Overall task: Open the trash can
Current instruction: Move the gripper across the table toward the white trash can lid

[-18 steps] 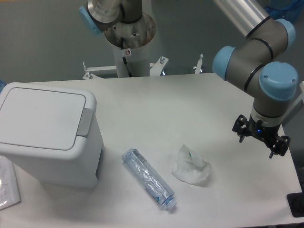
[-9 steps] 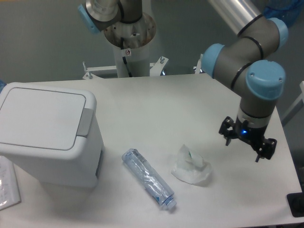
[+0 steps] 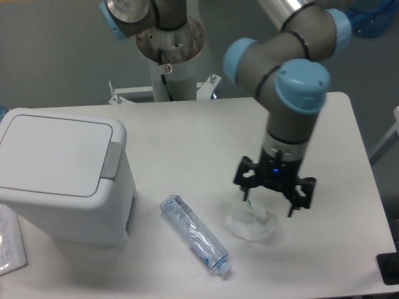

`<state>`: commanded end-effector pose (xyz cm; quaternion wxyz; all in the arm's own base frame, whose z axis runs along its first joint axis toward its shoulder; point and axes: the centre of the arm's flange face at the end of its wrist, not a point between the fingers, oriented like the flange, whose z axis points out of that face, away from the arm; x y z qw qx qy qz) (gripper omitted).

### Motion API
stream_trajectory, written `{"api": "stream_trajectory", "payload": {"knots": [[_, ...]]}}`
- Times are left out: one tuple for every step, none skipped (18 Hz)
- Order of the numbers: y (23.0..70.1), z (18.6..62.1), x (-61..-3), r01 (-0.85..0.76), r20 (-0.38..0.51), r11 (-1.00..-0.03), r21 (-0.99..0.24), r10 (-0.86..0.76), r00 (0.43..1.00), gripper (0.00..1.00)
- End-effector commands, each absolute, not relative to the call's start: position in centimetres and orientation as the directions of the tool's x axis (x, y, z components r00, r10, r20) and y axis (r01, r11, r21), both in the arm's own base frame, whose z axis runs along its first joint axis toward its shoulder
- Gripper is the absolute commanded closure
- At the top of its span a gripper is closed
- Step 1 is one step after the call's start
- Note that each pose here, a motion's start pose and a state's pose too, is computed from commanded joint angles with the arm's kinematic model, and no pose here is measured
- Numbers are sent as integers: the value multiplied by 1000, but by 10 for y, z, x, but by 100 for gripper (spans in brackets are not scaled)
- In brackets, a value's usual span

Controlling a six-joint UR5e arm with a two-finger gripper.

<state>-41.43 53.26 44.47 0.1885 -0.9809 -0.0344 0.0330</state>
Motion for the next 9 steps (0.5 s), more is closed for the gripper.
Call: {"api": "stream_trajectory", "payload": {"knots": [[538, 451, -399, 66, -37, -920, -387, 87, 996, 0], [541, 457, -386, 76, -16, -911, -405, 91, 996, 0], [540, 466, -374, 88, 4, -900, -428, 96, 995, 0], [539, 473, -366, 103, 29, -886, -453, 101, 994, 0], [539, 481, -359, 122, 59, -869, -479, 107, 993, 0], [539, 489, -355, 147, 86, -852, -503, 120, 989, 0], [540, 494, -353, 171, 109, -839, -517, 134, 985, 0], [540, 496, -352, 194, 131, -829, -524, 147, 980, 0], [539, 497, -352, 212, 146, -821, -530, 158, 977, 0]]}}
